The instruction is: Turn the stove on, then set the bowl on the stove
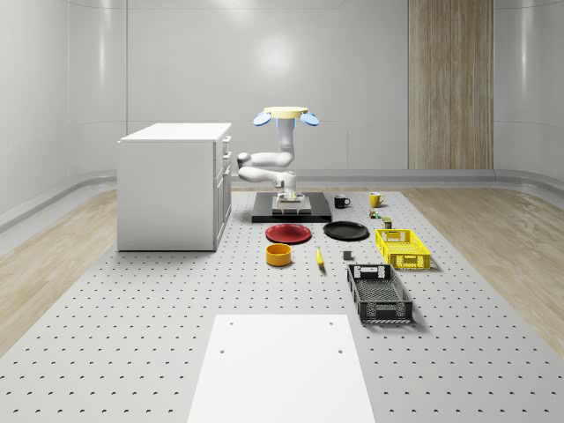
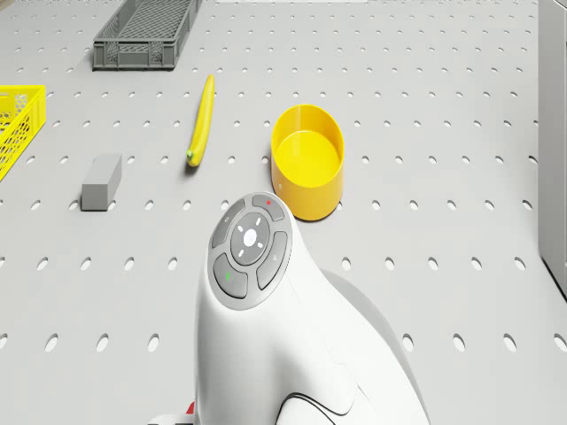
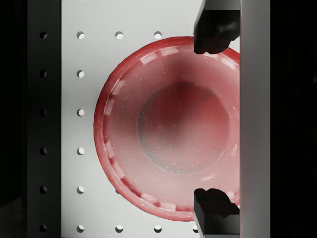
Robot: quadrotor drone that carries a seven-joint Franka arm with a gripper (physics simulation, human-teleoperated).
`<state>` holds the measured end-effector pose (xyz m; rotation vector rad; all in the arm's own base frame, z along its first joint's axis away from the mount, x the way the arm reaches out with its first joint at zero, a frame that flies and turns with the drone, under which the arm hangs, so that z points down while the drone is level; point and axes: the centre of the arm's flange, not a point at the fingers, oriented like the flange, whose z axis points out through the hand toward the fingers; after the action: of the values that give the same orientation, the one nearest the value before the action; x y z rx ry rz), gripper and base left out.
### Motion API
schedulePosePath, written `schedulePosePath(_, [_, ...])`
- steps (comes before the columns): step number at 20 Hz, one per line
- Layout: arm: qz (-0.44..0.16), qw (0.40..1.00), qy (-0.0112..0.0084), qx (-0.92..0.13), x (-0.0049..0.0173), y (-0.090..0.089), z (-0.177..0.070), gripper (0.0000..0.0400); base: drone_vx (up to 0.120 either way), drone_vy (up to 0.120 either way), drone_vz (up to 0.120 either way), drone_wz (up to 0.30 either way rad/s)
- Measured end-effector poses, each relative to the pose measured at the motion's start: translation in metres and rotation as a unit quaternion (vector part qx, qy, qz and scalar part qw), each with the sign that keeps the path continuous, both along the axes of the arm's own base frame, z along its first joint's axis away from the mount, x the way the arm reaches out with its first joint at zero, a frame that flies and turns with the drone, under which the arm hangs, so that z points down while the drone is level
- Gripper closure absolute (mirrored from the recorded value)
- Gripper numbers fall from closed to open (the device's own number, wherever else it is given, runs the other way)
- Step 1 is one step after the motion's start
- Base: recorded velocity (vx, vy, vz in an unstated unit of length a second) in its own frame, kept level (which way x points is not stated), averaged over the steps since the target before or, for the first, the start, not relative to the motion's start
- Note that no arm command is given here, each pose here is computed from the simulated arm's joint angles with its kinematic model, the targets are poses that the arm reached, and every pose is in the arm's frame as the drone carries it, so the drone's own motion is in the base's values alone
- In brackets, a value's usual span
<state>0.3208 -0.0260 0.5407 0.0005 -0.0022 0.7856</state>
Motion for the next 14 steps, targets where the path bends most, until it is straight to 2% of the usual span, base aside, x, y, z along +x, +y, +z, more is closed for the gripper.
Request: schedulePosePath(14, [0.0, 1.0, 0.0, 0.0, 0.0, 0.0, 0.0, 0.0, 0.12, 0.0, 0.0, 0.0])
